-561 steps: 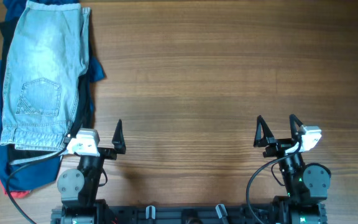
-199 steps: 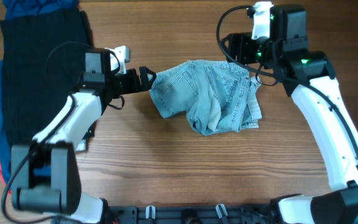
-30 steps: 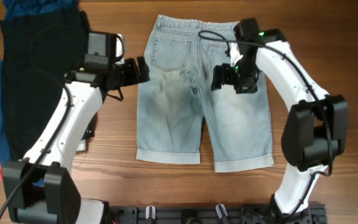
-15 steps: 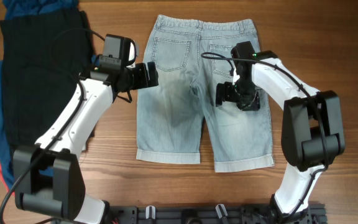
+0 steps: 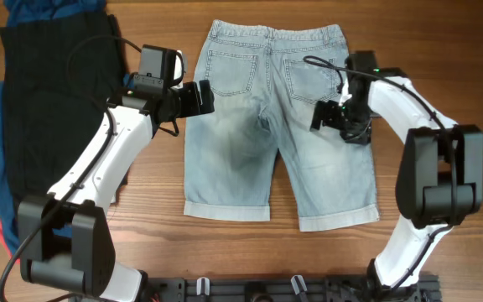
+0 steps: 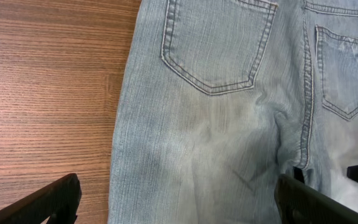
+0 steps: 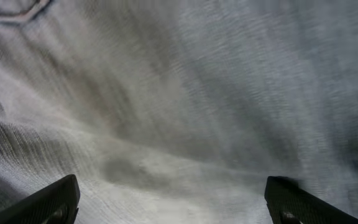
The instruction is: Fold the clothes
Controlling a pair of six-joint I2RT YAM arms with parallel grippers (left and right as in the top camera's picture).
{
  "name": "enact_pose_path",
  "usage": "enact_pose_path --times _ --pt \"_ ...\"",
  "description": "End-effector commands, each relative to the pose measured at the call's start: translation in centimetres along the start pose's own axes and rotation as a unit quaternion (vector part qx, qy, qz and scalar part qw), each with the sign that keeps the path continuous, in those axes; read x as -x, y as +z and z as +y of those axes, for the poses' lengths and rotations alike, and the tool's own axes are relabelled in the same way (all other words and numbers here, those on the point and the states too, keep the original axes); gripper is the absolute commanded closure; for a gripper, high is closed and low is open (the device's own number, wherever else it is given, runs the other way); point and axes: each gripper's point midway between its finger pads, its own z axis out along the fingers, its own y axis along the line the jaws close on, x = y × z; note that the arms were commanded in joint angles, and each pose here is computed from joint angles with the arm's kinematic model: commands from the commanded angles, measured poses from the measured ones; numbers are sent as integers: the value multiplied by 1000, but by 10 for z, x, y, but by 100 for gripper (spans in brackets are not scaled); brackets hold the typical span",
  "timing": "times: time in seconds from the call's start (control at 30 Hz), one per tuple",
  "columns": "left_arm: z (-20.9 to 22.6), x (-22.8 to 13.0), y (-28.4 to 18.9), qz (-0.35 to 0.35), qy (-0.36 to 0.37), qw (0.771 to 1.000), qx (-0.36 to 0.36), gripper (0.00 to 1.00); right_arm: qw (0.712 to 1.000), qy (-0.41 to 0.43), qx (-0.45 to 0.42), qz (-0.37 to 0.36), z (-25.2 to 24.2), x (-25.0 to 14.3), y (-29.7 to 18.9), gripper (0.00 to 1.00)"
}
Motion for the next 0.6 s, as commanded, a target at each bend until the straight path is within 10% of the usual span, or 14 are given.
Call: enact_pose_path --times 0.0,0.57 --pt "2 -4 4 6 0 1000 4 0 1000 -1 -28 -2 -27 4 9 3" --pt "-1 3 4 -8 4 1000 -1 0 972 33 24 -233 -94 148 -83 0"
